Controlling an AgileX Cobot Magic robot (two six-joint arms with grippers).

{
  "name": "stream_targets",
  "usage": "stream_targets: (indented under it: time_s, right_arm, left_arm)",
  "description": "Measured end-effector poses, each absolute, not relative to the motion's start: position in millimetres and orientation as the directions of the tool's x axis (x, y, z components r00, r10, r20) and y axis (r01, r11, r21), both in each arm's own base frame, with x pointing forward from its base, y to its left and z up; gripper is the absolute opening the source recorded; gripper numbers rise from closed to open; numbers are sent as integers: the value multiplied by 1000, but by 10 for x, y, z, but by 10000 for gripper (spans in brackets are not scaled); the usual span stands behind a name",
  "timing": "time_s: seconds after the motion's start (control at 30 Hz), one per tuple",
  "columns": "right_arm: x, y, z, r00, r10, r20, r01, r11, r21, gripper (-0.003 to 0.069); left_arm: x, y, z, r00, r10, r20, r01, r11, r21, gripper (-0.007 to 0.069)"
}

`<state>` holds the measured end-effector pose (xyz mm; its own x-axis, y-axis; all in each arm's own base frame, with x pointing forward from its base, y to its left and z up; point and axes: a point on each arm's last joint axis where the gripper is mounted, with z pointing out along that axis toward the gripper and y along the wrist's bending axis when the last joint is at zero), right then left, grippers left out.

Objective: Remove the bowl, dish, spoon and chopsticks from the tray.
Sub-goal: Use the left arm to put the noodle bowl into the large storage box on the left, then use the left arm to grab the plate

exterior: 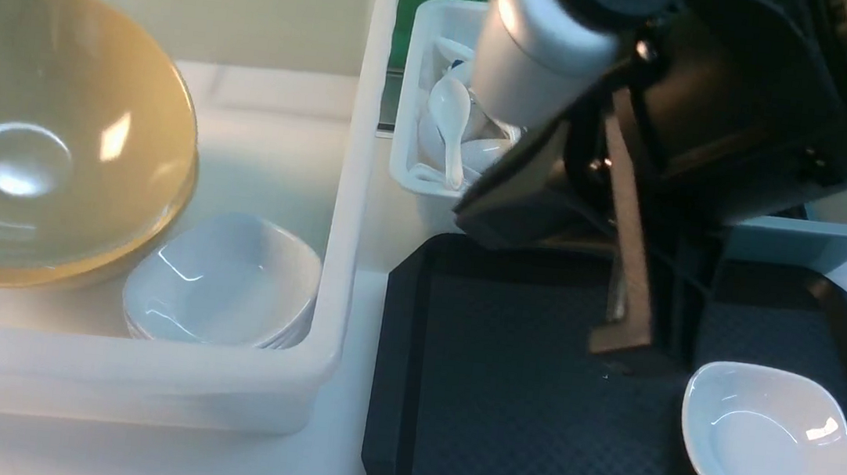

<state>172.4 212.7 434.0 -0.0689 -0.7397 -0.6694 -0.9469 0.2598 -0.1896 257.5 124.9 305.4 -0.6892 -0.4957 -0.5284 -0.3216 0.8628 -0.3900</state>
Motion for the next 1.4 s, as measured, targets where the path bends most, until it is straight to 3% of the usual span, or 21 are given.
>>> stream_targets:
  time_s: [0.27, 0.4, 0.5, 0.6, 0.73, 0.83, 0.93, 0.97, 1.03, 1.17, 1.27, 1.4]
  right_arm:
    - [1640, 1999, 4441, -48, -742, -669, -937, 266, -227, 34]
    - [1622, 1971, 4465, -43, -740, -671, -934, 269, -237, 34]
    - [1628, 1963, 4462, -41, -747, -663, -931, 269, -246, 34]
    - [1650, 1945, 4458, -39, -760, -649, -921, 279, -271, 35]
    - [1714, 1894, 4462, -88, -767, -636, -884, 355, -305, 38]
    - [1790, 1865, 4466, -136, -757, -639, -837, 433, -335, 39]
    - [1871, 1860, 4437, -195, -748, -634, -794, 500, -346, 41]
    - [1876, 1858, 4432, -198, -750, -630, -791, 502, -349, 41]
    - [1902, 1846, 4386, -239, -765, -598, -781, 517, -350, 42]
    - [1908, 1777, 4313, -319, -780, -539, -773, 543, -328, 43]
    - [1999, 1583, 4109, -451, -750, -483, -724, 624, -293, 43]
    - [2037, 1214, 3756, -618, -679, -396, -633, 729, -261, 45]
  left_arm:
    - [2825, 1383, 2696, -709, -498, -500, -354, 864, -358, 203]
    - [2811, 1414, 2572, -768, -455, -450, -348, 887, -303, 378]
    - [2782, 1413, 2569, -786, -454, -419, -360, 888, -286, 459]
    - [2743, 1415, 2738, -787, -450, -422, -373, 892, -255, 520]
    - [2671, 1342, 3277, -740, -430, -517, -361, 903, -235, 536]
    - [2605, 983, 3794, -693, -333, -640, -236, 943, -236, 521]
    - [2545, 307, 4028, -703, -155, -694, 22, 971, -239, 499]
    - [2542, 266, 4028, -706, -143, -694, 38, 970, -239, 498]
    - [2535, -239, 3946, -740, -4, -672, 222, 942, -251, 489]
    - [2532, -813, 3758, -756, 160, -634, 404, 877, -261, 486]
    - [2534, -1465, 3565, -718, 288, -634, 553, 789, -268, 486]
    - [2518, -1983, 3293, -703, 402, -587, 635, 726, -263, 486]
